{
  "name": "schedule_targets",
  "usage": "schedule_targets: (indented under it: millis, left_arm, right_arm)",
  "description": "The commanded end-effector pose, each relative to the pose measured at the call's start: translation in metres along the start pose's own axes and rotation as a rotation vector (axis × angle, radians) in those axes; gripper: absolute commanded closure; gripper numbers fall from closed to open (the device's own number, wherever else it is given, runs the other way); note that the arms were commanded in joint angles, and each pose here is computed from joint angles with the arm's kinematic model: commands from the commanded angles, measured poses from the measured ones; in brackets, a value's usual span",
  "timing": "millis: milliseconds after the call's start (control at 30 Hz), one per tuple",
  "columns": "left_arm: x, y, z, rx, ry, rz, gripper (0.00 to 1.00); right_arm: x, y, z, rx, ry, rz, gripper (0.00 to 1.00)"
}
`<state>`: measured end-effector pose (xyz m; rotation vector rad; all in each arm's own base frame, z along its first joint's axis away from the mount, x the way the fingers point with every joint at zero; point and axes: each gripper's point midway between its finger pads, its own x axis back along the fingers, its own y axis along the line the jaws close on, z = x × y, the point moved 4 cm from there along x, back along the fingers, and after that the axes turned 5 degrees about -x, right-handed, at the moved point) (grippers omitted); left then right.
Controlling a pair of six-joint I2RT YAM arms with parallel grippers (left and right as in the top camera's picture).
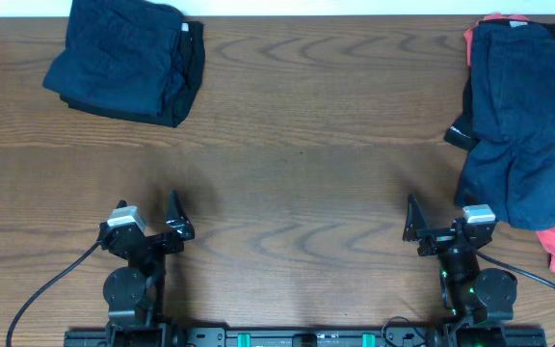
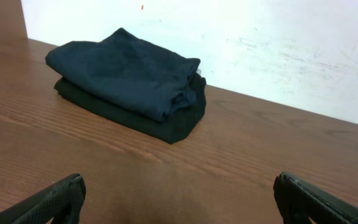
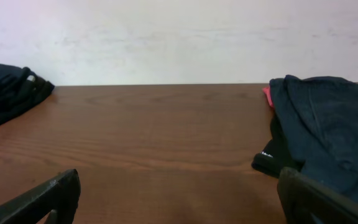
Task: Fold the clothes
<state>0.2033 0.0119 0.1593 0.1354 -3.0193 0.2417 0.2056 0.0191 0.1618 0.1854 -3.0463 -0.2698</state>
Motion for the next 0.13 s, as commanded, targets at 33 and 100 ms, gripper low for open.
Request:
schedule_targets:
  millis: [33, 100]
  left_arm:
    - [-0.0026, 0.0021, 0.0166, -0.012, 0.041, -0.005, 0.02]
    - [-0.0026, 0.0021, 0.0166, -0.012, 0.041, -0.005, 0.02]
  right_arm:
    - [0.0002, 0.0016, 0.0008, 0.006, 0.000, -0.007, 0.01]
    - [0.0002, 0.0016, 0.0008, 0.006, 0.000, -0.007, 0.01]
